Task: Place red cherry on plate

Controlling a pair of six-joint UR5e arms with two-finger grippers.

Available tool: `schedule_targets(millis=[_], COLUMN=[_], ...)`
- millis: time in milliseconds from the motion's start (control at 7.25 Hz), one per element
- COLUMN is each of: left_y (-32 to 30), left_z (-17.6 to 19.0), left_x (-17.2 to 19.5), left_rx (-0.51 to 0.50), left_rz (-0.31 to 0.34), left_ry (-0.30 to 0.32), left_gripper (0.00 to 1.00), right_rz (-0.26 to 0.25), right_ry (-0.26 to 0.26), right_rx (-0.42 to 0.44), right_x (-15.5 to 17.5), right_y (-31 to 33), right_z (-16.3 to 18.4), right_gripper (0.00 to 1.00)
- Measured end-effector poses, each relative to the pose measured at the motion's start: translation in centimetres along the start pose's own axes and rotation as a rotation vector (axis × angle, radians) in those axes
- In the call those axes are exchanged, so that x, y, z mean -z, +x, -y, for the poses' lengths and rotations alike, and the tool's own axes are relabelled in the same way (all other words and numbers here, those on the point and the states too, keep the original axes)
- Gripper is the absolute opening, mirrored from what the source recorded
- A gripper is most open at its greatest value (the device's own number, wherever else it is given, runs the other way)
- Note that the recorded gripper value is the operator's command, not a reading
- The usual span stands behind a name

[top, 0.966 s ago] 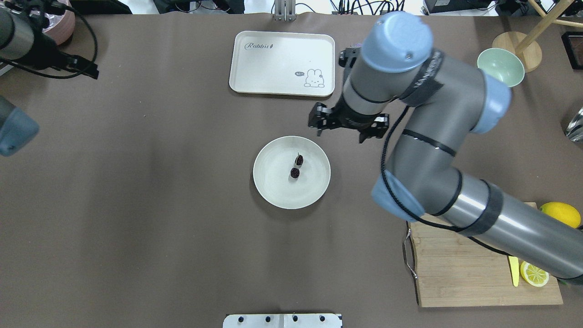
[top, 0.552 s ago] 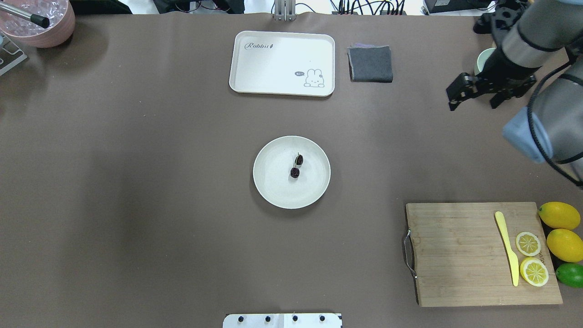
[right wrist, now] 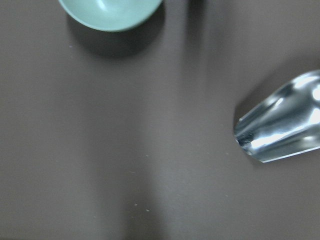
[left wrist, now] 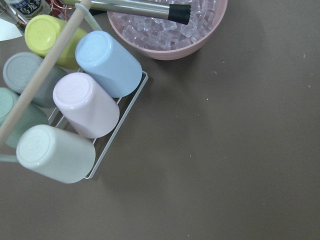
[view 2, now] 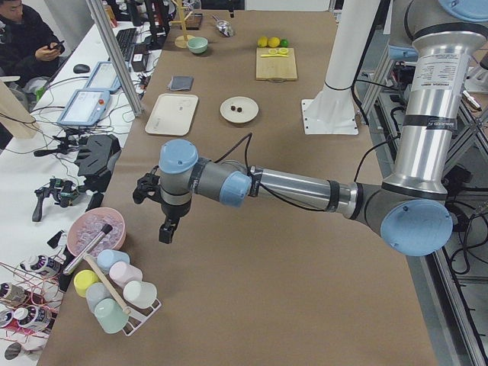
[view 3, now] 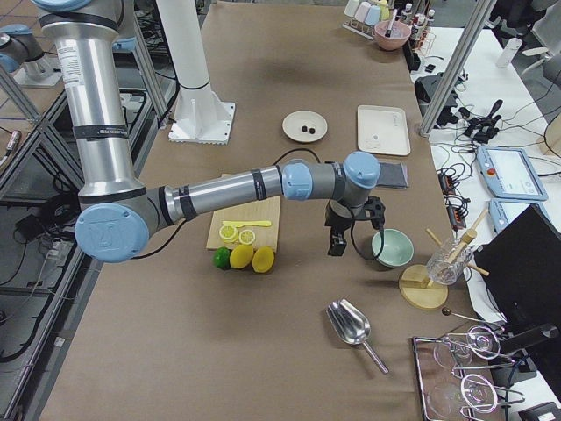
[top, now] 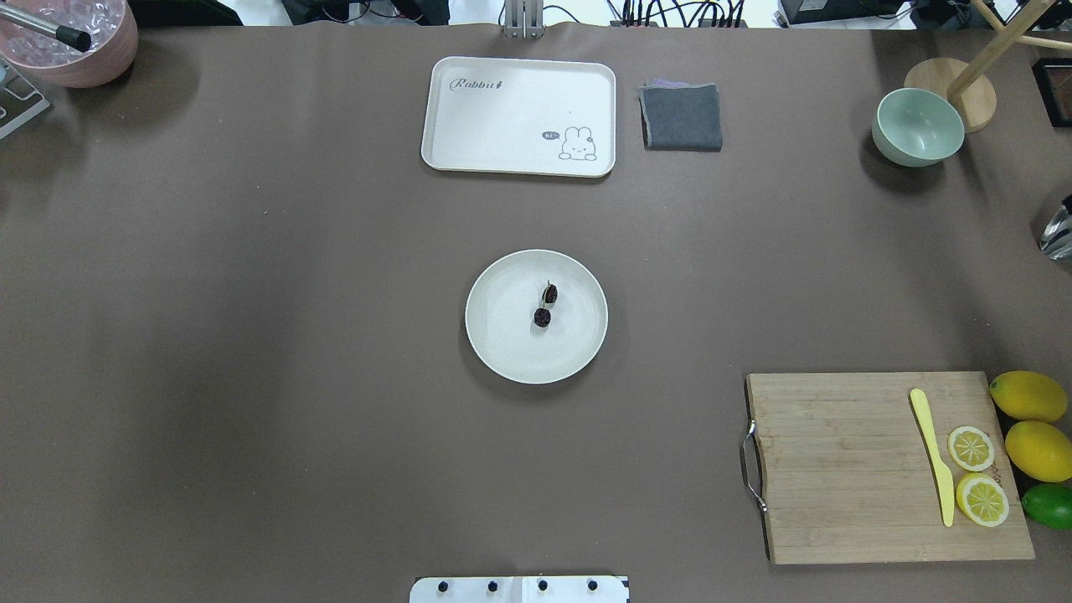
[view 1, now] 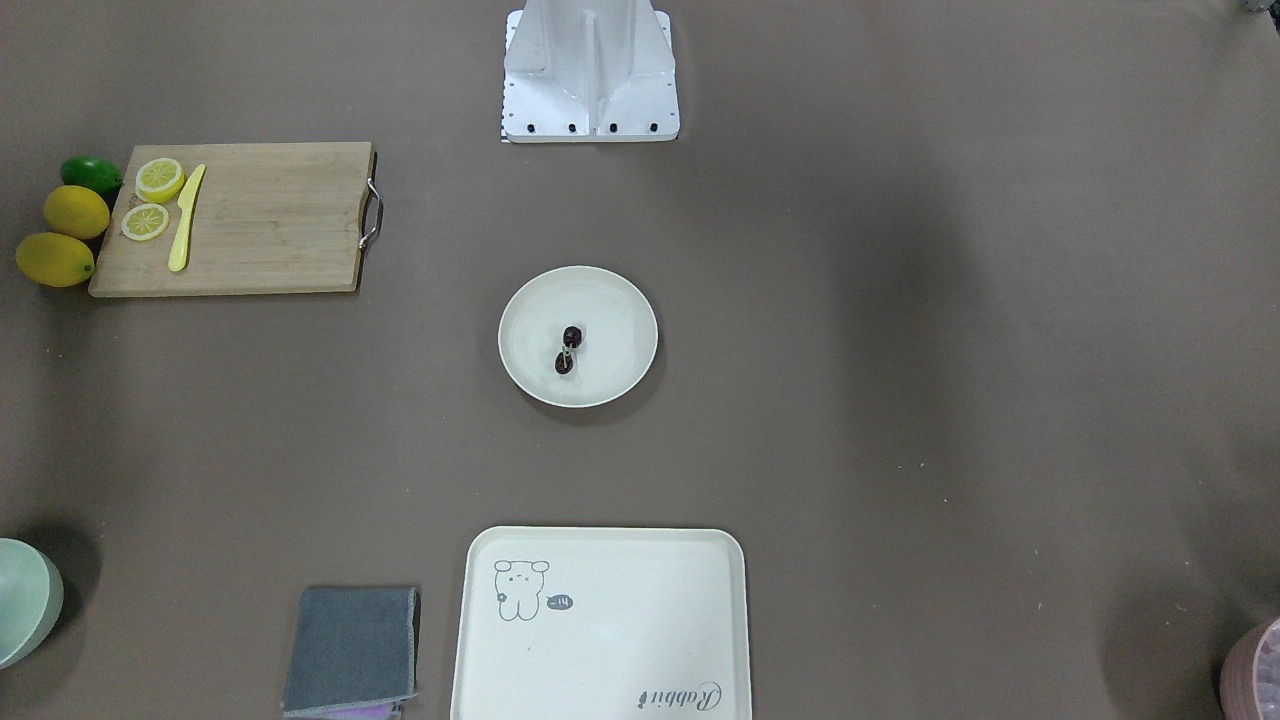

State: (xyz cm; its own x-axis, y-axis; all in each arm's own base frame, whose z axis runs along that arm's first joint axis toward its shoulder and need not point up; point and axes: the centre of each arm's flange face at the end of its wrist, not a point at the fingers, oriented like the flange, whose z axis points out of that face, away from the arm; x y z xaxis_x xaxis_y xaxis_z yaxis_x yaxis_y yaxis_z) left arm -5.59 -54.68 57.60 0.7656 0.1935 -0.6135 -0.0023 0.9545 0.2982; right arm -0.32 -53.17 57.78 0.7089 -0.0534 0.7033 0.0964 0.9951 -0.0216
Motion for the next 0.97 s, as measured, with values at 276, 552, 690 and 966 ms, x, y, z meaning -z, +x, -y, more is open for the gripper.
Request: schedule_targets(millis=[276, 552, 690, 966], left_y=[-1.5, -2.0, -2.2, -2.2], left_z=[-3.3, -4.4, -4.8, -5.1], left_x=[-1.5, -2.1, -2.2, -2.3], left_rx=[0.014, 0.025, 0.029, 0.033], left_rz=[0.002, -0.002, -0.003, -0.004], left_ry=[-0.017, -0.027, -0.032, -0.034], left_gripper=[0.98, 0.98, 0.98, 0.98], right_rz=[-0.004, 0.000, 0.001, 0.001], right_ry=[-0.008, 0.004, 0.008, 0.014], right_rx=[-0.031, -0.057, -0.062, -0.065], right_x=[-0.5, 0.0, 0.1, 0.4], right_y=[6.8, 9.2, 9.5, 9.7], right_z=[-4.3, -6.3, -6.6, -6.6], right_gripper=[1.00, 1.00, 1.00, 1.00])
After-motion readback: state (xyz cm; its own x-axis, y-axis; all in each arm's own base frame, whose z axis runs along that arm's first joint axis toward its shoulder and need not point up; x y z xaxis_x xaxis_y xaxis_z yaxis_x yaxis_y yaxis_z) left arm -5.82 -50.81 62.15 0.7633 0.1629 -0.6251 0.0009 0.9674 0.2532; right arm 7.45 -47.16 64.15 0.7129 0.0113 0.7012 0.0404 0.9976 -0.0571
